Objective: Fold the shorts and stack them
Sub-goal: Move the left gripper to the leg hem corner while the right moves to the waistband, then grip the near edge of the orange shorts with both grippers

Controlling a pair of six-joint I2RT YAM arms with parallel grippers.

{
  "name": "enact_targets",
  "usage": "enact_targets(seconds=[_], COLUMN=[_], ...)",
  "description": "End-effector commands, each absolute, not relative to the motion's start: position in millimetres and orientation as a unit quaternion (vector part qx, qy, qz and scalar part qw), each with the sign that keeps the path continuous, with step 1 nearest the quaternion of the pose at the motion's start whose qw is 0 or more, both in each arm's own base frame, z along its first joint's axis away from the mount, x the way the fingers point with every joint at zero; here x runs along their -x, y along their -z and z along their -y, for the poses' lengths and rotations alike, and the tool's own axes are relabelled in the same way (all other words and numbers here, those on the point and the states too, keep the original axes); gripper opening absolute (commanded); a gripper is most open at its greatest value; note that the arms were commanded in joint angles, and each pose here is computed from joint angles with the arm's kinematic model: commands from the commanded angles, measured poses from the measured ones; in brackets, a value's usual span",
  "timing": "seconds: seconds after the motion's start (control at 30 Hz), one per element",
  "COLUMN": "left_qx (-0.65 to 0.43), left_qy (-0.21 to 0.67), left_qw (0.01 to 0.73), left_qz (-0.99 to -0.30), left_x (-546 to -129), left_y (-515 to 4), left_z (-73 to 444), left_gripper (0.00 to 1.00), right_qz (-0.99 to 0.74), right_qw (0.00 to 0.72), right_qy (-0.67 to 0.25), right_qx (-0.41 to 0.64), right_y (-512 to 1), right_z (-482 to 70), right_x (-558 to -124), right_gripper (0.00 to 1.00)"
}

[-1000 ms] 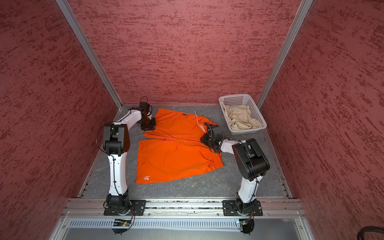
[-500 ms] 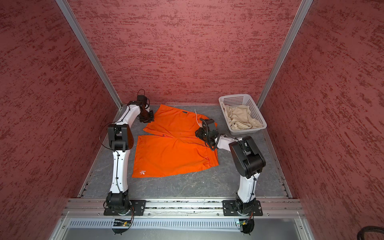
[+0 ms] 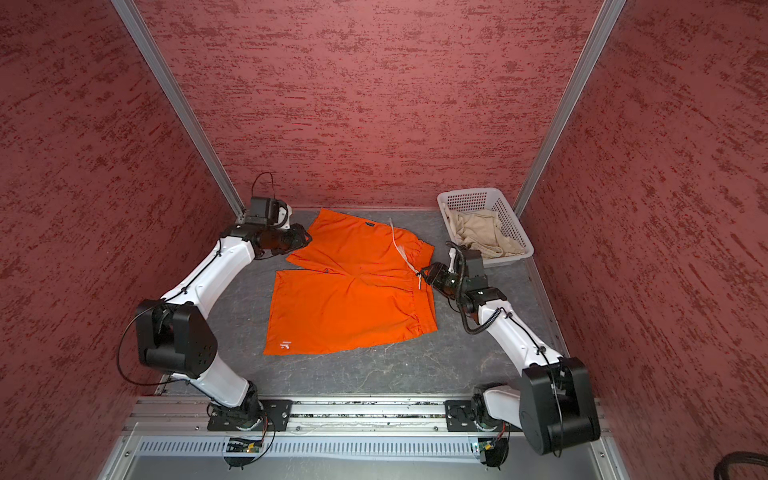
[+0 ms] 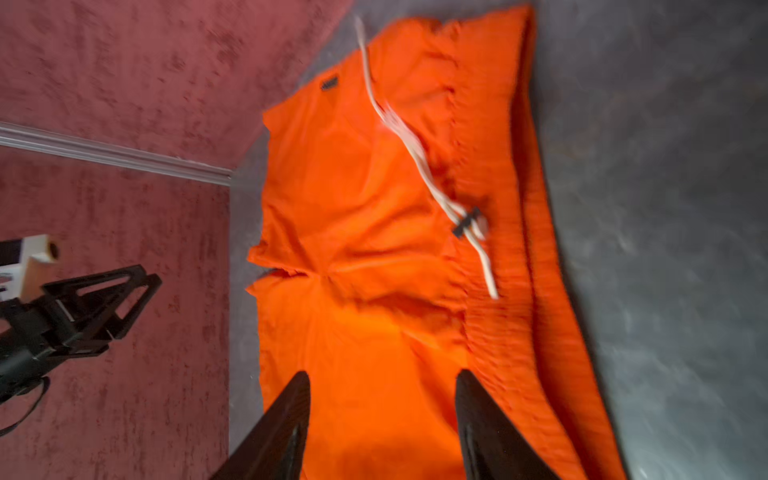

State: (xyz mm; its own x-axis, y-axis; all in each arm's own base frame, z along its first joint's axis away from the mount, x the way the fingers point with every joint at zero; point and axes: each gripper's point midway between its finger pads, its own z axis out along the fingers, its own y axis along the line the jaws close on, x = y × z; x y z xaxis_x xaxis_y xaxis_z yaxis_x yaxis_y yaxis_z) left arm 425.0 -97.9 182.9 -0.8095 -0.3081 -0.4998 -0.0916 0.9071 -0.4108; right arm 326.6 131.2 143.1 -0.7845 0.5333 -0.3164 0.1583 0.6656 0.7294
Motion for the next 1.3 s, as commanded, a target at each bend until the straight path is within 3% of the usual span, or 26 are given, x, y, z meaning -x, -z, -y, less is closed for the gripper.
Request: enact_targets(seconds=[0.0, 0.13, 0.33, 0.77, 0.8, 0.9, 0.97, 1.13, 1.27], left_qx=[0.148, 0.161, 0.169, 0.173, 0.172, 0.17, 0.169, 0.17, 0.168], left_qy=[0.193, 0.192, 0.179, 0.147, 0.146, 0.146, 0.144, 0.143, 0.143], left_qw=[0.25, 0.219, 0.187, 0.145, 0.144, 0.138, 0.139, 0.153, 0.171], left_qz=[-0.937, -0.943, -0.951, -0.963, -0.964, -0.965, -0.965, -0.963, -0.96], left_x=[-400.7, -368.3, -347.5, -361.6, -364.3, -373.0, -380.6, -410.8, -429.0], left_y=[-133.6, -103.4, -75.9, -28.0, -25.9, -18.7, -16.5, -17.7, -38.9], left_z=[107.7, 116.1, 113.1, 107.4, 107.6, 105.8, 103.2, 91.3, 84.3], left_gripper=[0.48, 0.48, 0.48, 0.44, 0.43, 0.43, 0.43, 0.43, 0.45], right_qz=[-0.91, -0.914, -0.899, -0.89, -0.889, -0.887, -0.885, -0.862, -0.849], right_qw=[0.154, 0.109, 0.085, 0.092, 0.091, 0.088, 0.092, 0.116, 0.132], right_qy=[-0.302, -0.286, -0.325, -0.335, -0.337, -0.34, -0.34, -0.363, -0.367], right_qx=[-0.24, -0.268, -0.282, -0.295, -0.297, -0.3, -0.303, -0.335, -0.356], right_y=[-102.2, -84.0, -63.3, -31.5, -28.9, -24.3, -25.5, -32.3, -34.1], right_z=[-113.8, -108.2, -120.7, -124.1, -124.9, -125.9, -125.1, -127.3, -127.0], right_x=[-268.7, -236.5, -232.2, -251.9, -252.5, -253.3, -254.4, -253.5, -251.0], right_gripper=[0.6, 0.62, 0.62, 0.56, 0.54, 0.32, 0.22, 0.07, 0.04])
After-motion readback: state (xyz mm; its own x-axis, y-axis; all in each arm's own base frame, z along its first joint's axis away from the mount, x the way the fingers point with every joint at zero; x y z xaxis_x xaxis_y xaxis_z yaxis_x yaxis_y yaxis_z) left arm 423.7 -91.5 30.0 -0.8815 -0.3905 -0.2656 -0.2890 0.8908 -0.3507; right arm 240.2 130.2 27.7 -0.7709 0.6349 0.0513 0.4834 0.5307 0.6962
